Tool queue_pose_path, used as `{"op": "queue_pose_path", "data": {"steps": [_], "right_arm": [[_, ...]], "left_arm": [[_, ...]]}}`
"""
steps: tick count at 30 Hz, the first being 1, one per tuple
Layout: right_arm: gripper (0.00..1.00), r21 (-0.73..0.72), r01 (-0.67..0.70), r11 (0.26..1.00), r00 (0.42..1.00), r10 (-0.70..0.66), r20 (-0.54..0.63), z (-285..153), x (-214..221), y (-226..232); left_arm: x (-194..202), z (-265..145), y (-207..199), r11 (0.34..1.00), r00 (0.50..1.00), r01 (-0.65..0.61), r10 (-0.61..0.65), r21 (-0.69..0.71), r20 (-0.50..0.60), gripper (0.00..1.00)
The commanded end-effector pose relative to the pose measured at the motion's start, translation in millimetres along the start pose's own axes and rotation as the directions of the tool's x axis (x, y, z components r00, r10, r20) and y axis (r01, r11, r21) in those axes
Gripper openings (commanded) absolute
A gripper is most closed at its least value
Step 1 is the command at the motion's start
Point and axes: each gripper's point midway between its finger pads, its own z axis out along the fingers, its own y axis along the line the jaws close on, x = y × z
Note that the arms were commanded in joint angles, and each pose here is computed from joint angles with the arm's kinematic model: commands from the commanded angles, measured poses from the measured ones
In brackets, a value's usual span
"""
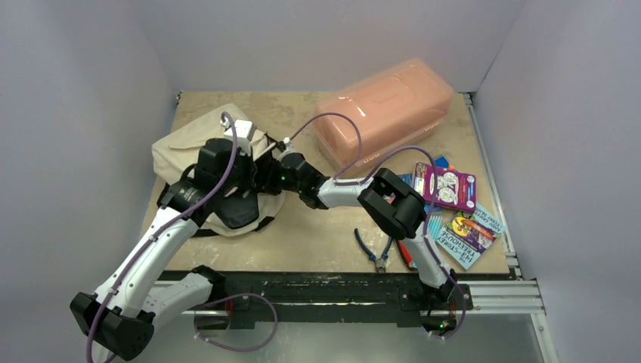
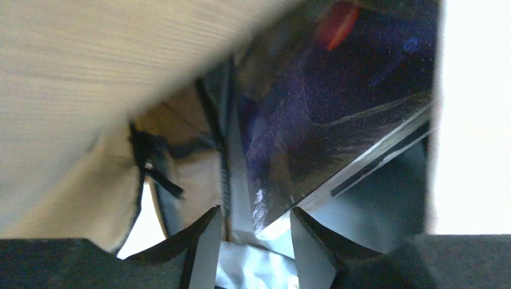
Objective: Pack the student bag
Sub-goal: Place the book in the student bag.
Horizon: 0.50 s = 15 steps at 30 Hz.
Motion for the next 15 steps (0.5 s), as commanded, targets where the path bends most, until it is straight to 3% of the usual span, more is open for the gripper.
{"op": "queue_pose_path", "data": {"steps": [1,7,15], "right_arm": [[0.52,0.081,-0.018,0.997,1.000,0.017,0.014,-21.3,-6.2,-24.1],[0.64,0.193,0.002,0.981,0.997,0.013,-0.074,-45.1,0.8,-66.9],[0.81,0.312,0.010,0.950,0.994,0.024,-0.104,-71.8,8.8,-80.3]], "left_arm": [[-42.1,-18.0,-14.9,0.996,0.986,0.064,-0.074,0.066,0.151,0.00],[-48.8,-27.8,-0.1,0.987,0.968,0.159,-0.154,-0.007,0.197,0.00],[-54.2,-35.0,-11.8,0.979,0.963,0.196,-0.202,0.051,0.178,0.00]]}}
